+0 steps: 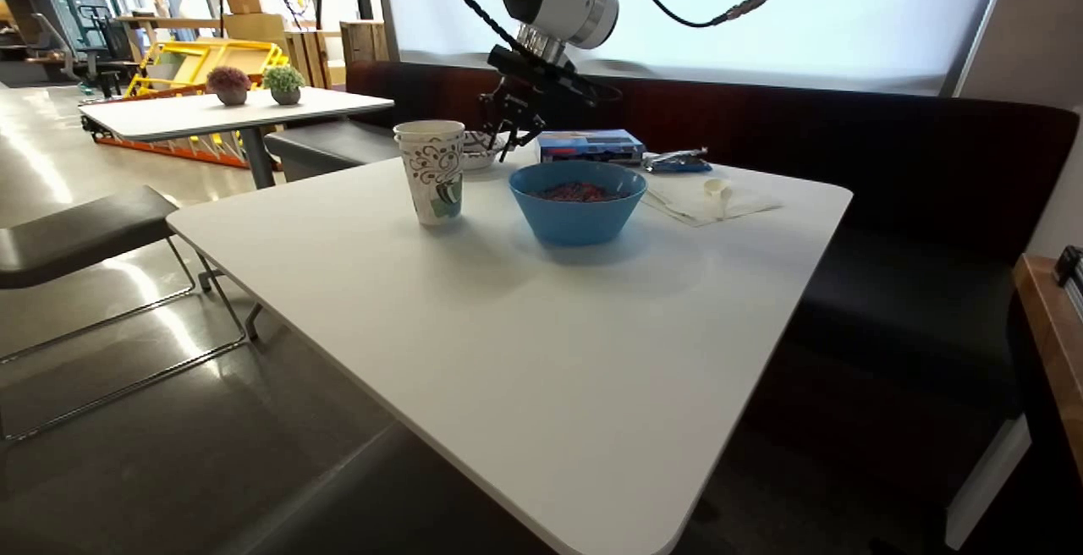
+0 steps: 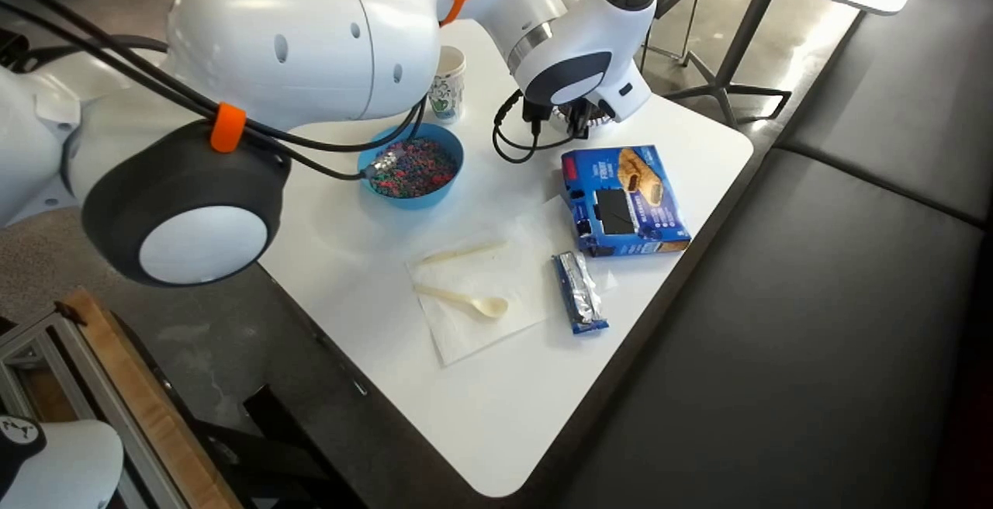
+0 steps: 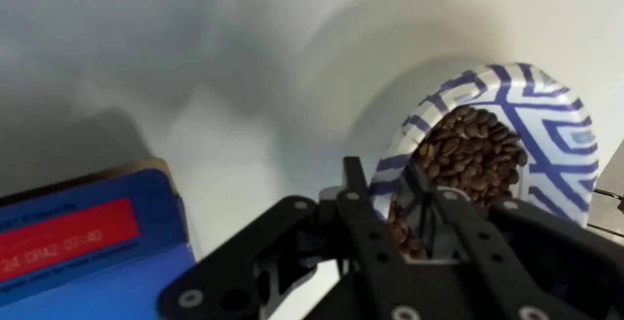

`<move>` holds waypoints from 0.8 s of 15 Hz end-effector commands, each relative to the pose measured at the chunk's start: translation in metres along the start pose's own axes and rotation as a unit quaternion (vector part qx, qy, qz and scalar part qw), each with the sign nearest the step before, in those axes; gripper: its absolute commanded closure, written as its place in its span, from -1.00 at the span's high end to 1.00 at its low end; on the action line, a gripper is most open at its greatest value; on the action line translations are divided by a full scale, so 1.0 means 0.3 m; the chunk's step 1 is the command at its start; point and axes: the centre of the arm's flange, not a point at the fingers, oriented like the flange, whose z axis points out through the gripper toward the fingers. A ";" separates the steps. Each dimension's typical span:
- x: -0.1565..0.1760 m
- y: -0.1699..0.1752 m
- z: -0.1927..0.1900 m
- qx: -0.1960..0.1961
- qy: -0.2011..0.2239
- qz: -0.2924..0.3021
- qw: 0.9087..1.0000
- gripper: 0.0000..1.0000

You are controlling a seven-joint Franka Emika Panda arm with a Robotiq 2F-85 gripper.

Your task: Move the bowl to the left

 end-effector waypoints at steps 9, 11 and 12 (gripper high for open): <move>0.061 -0.066 0.011 0.028 0.005 -0.005 1.000 -0.95; 0.035 -0.077 -0.020 0.030 -0.003 -0.030 0.999 -0.95; 0.027 -0.080 -0.033 0.035 -0.005 -0.041 0.999 -0.95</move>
